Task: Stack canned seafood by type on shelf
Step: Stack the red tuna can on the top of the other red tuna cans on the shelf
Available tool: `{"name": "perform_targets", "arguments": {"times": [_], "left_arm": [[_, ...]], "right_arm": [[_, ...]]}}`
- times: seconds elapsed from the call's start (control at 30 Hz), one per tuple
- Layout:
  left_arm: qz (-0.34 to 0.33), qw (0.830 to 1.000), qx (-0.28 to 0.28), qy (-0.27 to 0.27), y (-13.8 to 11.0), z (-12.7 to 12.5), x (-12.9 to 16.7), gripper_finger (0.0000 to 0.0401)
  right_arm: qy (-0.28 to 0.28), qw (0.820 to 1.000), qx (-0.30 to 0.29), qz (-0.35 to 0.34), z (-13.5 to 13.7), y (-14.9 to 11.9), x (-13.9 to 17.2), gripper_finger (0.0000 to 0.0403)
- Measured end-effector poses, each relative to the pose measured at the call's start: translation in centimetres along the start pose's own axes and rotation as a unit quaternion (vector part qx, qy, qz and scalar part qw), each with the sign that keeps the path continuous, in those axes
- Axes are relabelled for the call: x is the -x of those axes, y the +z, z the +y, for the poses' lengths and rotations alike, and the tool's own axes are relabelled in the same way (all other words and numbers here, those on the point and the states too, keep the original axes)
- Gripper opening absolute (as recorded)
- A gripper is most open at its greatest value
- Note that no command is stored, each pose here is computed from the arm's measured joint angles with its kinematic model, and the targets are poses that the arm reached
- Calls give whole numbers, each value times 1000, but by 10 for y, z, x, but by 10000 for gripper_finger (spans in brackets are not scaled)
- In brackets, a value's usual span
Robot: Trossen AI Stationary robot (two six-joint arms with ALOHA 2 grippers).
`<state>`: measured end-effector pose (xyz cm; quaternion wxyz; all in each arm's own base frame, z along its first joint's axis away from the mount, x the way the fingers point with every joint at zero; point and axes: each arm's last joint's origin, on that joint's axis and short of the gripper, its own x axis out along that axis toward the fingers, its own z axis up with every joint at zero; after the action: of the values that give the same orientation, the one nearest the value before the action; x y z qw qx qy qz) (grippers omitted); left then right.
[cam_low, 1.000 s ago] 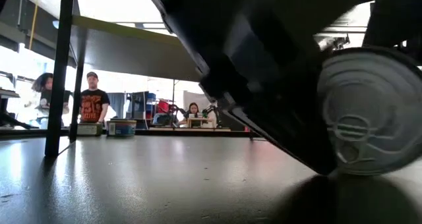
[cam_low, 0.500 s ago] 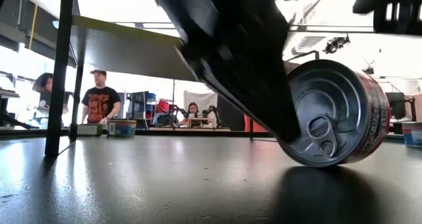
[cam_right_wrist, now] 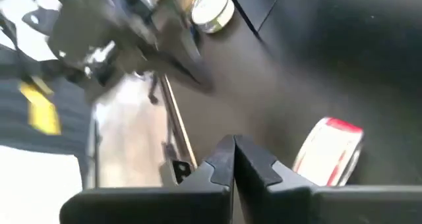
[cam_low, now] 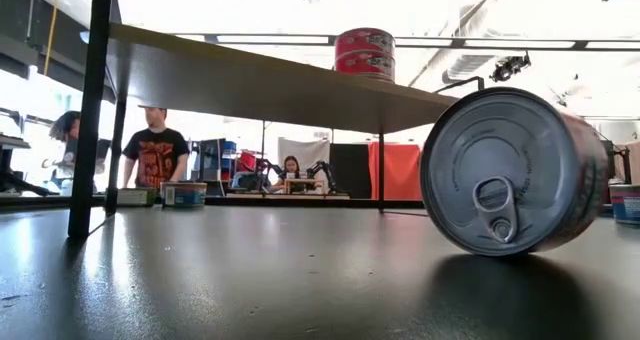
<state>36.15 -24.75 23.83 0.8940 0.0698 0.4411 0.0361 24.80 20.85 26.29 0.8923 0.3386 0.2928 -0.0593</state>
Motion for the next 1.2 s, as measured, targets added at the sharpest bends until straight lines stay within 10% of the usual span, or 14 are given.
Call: {"name": "perform_targets", "arguments": {"times": [0.23, 0.63, 1.2], "left_arm": [[-39, 998, 38, 7, 16, 29, 48, 0], [-74, 993, 94, -4, 25, 31, 49, 0], [-67, 995, 74, 1, 27, 32, 30, 0]], "right_arm": [[7, 996, 70, 57, -3, -3, -1, 32], [-44, 984, 118, 128, -17, -19, -14, 251], [-256, 958, 77, 108, 12, -29, -53, 259]]}}
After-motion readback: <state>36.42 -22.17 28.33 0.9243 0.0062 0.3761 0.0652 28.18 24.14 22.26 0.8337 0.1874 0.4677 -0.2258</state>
